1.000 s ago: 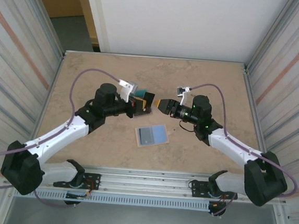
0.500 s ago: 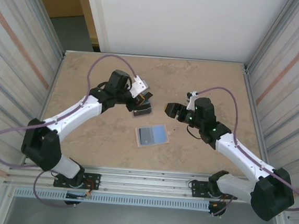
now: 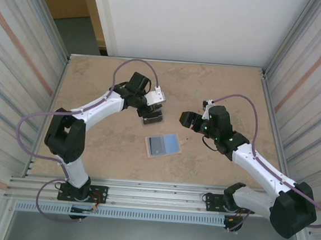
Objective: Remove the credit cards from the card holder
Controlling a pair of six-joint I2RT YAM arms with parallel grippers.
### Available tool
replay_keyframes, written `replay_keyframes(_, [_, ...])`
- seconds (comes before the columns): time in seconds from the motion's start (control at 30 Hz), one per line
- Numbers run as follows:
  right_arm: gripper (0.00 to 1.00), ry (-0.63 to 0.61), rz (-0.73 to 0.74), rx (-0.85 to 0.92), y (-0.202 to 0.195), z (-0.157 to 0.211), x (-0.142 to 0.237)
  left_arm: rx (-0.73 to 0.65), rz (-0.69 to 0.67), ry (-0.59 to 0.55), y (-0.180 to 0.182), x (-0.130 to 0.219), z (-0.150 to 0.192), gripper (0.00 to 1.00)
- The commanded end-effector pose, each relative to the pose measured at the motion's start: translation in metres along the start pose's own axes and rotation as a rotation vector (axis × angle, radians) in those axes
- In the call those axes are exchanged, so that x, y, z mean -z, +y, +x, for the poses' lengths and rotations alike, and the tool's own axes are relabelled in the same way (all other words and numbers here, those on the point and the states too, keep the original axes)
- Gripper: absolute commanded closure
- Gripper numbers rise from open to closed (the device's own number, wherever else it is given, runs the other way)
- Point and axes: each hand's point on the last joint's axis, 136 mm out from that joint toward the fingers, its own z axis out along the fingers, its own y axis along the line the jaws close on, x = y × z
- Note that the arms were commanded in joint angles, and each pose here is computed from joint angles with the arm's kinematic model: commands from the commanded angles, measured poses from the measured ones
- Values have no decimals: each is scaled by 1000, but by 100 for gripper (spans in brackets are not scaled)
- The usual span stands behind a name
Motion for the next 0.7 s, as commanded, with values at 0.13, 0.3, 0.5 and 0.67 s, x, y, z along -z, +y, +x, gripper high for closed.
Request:
replay_keyframes(0.13, [26, -49, 0, 20, 8, -16, 8, -62, 45, 43, 1, -4, 4, 100])
replay_keyframes(0.3, [26, -48, 3, 18, 7, -16, 7, -57, 72, 53, -4, -5, 8, 100])
replay_keyframes(0.5, [26, -34, -7, 15, 8, -14, 2, -54, 78, 48, -7, -3, 7, 100])
replay_keyframes(0.67, [26, -33, -10, 10, 9, -14, 0, -59, 107, 38, -13, -5, 5, 100])
